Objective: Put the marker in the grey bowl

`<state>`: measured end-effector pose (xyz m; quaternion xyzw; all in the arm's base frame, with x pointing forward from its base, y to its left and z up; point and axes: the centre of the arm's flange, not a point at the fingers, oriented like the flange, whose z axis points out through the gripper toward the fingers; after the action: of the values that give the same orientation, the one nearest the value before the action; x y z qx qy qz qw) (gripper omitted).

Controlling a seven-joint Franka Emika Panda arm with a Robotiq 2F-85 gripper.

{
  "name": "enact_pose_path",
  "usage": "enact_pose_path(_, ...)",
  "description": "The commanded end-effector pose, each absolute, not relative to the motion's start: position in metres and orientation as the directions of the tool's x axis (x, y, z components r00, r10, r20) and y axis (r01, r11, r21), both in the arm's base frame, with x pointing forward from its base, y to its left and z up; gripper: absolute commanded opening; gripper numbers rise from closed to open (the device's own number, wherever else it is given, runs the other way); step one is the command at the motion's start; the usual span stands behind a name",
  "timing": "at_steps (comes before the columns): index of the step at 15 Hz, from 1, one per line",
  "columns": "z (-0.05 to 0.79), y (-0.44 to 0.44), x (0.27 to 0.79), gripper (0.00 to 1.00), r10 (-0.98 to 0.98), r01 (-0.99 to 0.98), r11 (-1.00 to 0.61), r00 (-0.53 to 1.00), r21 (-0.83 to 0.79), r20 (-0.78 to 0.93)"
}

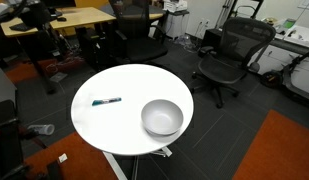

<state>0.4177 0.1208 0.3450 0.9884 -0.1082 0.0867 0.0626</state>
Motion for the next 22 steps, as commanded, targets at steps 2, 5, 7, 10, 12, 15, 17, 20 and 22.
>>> enact_pose_path(2,0.317,0.106,0.447,1.0,-0.297,-0.316,-0.944,0.939,0.094,0.173)
enact_pose_path(5,0.302,0.094,0.455,1.0,-0.342,-0.354,-0.932,0.929,0.076,0.141)
enact_pose_path(7,0.291,0.087,0.459,1.0,-0.367,-0.377,-0.924,0.922,0.067,0.127)
enact_pose_path(10,0.276,0.077,0.465,1.0,-0.406,-0.414,-0.909,0.907,0.053,0.114)
enact_pose_path(12,0.264,0.074,0.468,1.0,-0.437,-0.443,-0.895,0.893,0.043,0.11)
enact_pose_path(15,0.249,0.07,0.47,1.0,-0.473,-0.48,-0.877,0.872,0.027,0.121)
enact_pose_path(17,0.237,0.069,0.472,1.0,-0.493,-0.499,-0.867,0.86,0.011,0.128)
enact_pose_path(20,0.223,0.063,0.477,1.0,-0.514,-0.519,-0.855,0.845,-0.006,0.147)
enact_pose_path(22,0.213,0.056,0.483,1.0,-0.528,-0.532,-0.847,0.835,-0.014,0.154)
